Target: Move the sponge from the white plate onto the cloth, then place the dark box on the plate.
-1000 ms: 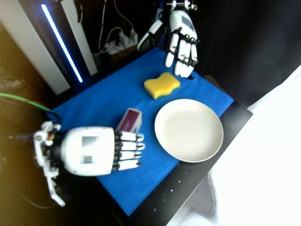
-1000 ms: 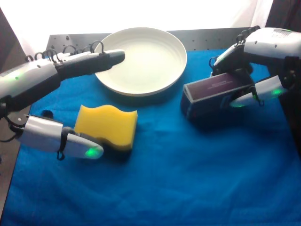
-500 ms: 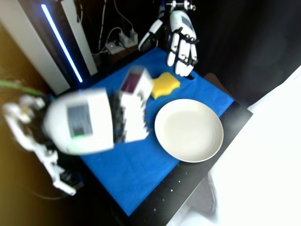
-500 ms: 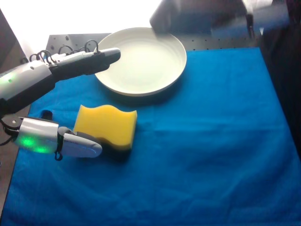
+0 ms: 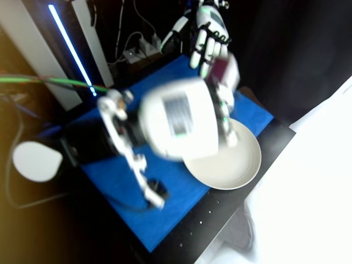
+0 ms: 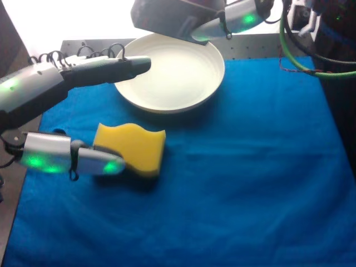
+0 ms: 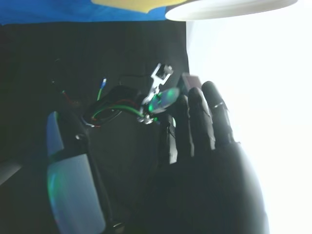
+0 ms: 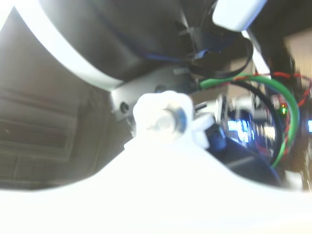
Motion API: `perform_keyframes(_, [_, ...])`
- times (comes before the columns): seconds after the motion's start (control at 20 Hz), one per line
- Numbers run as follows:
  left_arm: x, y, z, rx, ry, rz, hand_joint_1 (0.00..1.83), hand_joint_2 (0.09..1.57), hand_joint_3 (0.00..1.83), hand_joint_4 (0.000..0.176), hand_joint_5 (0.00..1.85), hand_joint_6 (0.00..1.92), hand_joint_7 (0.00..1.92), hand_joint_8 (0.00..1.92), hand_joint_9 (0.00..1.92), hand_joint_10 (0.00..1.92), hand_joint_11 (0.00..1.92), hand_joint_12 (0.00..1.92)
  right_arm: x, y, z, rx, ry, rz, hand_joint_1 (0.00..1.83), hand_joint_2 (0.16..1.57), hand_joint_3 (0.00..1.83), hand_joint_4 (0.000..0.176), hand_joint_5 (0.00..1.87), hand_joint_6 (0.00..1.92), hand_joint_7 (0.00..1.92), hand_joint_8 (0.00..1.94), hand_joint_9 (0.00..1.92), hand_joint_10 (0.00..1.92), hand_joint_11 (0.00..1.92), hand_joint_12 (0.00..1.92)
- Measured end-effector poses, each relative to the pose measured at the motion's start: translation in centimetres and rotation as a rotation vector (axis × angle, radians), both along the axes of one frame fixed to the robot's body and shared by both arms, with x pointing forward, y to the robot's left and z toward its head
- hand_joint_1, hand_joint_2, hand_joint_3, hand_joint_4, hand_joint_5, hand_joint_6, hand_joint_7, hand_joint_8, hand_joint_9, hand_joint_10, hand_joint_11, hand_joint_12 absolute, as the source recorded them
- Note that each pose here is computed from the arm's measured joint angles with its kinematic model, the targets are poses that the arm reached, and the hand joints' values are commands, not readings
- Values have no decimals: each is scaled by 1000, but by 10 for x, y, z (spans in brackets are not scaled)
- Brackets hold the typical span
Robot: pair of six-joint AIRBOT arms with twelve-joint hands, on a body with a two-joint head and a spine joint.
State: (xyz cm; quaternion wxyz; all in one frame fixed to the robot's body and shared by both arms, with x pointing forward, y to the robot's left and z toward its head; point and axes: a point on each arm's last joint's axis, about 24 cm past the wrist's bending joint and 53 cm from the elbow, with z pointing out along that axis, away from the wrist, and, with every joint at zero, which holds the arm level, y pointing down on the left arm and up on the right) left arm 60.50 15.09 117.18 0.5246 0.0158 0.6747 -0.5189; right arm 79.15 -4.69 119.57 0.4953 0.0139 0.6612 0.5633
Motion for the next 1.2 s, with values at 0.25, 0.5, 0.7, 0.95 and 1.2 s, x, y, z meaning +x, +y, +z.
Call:
perform_keyframes(0.25, [-2,-4,8,-12,-24,-18,611,956,0,117,356,0,387,0,400,0,39,997,7,34,-56,-174,82,-34,1211,1119,5,13,901,1097,1030,942,915,587,566,1243])
perform_keyframes(0.5, [-1,-4,8,-13,-22,-15,730,940,0,105,394,2,384,0,381,2,28,1022,1,47,-64,-176,113,-7,724,850,0,173,37,0,47,0,190,3,7,923])
perform_keyframes(0.7, [-2,-6,6,-21,-17,-18,714,897,0,104,386,6,373,5,373,5,8,1047,2,25,-68,-180,122,-20,740,836,0,176,0,0,0,0,6,8,0,298])
perform_keyframes(0.95, [0,6,11,-63,-13,25,660,908,2,107,325,0,388,0,387,1,154,672,-26,-16,-48,29,140,63,684,753,0,176,0,0,0,0,0,0,0,0])
perform_keyframes(1.2, [-2,61,43,-184,-120,207,839,745,5,68,71,0,411,1,430,2,10,971,-88,-100,-13,306,124,122,593,829,22,176,0,0,0,0,0,0,0,0])
